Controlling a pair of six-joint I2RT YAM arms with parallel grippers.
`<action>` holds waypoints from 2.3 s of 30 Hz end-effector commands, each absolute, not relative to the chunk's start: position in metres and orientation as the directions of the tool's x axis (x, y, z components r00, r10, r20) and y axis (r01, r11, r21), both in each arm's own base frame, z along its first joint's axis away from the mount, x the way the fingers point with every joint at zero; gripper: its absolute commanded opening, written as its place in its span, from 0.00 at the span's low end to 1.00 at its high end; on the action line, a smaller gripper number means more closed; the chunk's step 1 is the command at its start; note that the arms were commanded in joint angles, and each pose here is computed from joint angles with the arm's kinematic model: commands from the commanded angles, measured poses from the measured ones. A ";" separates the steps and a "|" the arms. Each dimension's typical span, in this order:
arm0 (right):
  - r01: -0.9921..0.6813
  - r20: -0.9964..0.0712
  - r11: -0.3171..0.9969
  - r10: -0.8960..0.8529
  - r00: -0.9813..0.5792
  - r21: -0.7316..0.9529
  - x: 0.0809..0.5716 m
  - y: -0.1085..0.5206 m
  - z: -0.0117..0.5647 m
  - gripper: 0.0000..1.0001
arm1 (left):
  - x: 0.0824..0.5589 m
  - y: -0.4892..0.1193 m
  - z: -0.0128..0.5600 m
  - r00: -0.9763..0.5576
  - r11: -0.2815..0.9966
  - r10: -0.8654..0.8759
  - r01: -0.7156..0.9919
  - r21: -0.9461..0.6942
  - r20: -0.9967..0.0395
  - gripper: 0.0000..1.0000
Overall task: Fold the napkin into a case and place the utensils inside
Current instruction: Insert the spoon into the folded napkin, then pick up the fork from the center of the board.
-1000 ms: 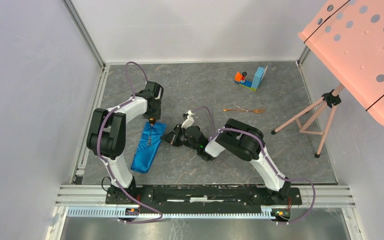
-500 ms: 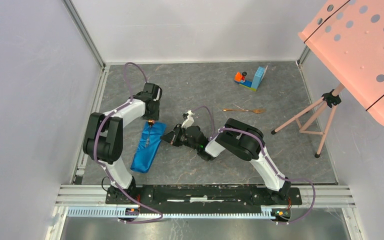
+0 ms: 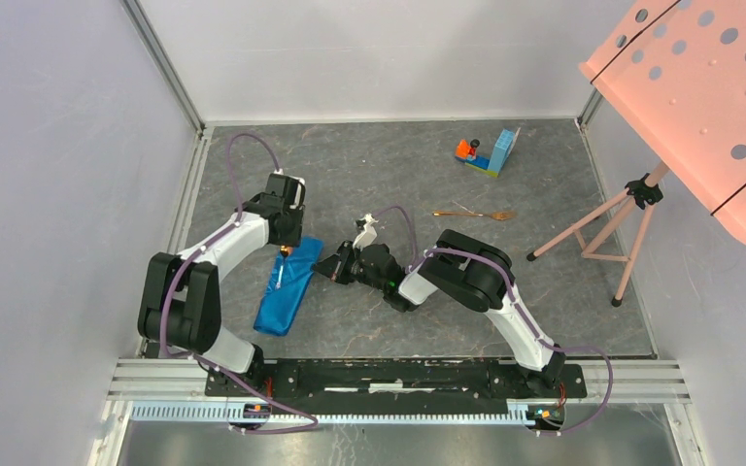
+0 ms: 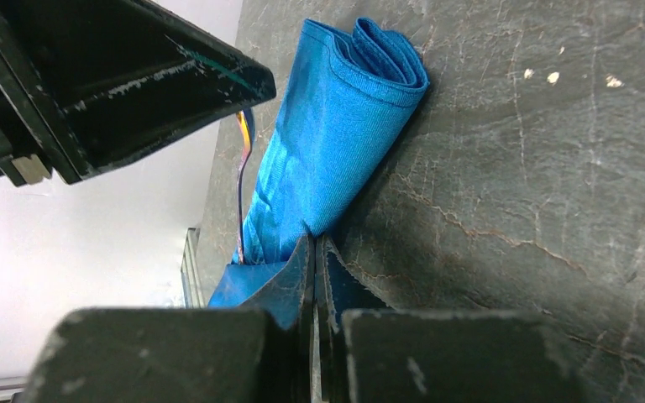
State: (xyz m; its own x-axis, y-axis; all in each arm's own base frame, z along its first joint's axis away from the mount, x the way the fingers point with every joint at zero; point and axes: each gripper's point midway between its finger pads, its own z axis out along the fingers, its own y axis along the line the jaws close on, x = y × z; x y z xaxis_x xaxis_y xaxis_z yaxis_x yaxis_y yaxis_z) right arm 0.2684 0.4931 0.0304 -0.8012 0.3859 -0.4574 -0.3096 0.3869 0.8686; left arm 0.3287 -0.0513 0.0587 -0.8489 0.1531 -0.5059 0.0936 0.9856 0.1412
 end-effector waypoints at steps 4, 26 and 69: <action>-0.318 -0.459 0.374 0.389 -0.799 0.871 0.270 0.497 0.029 0.00 | 0.319 -0.051 0.059 -0.851 0.976 0.214 0.163 0.147 -0.480 0.29; -0.324 -0.463 0.373 0.389 -0.796 0.869 0.270 0.497 0.030 0.00 | 0.298 -0.048 0.043 -0.869 0.963 0.266 0.224 0.149 -0.417 0.41; 0.553 -0.608 0.817 0.524 -0.596 0.163 0.384 0.107 0.092 0.95 | 0.295 -0.049 0.266 -0.262 0.989 -0.143 0.005 -0.150 -0.954 0.92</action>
State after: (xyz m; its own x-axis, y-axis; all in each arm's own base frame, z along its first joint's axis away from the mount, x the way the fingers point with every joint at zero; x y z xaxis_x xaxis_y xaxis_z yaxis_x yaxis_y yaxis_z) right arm 0.3867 0.1329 0.1158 -0.6017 0.3126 -0.7350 0.3080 0.9399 0.1475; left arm 0.2985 -0.0619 0.2500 -0.3255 -0.1038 -0.9398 0.0730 0.9882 -0.1345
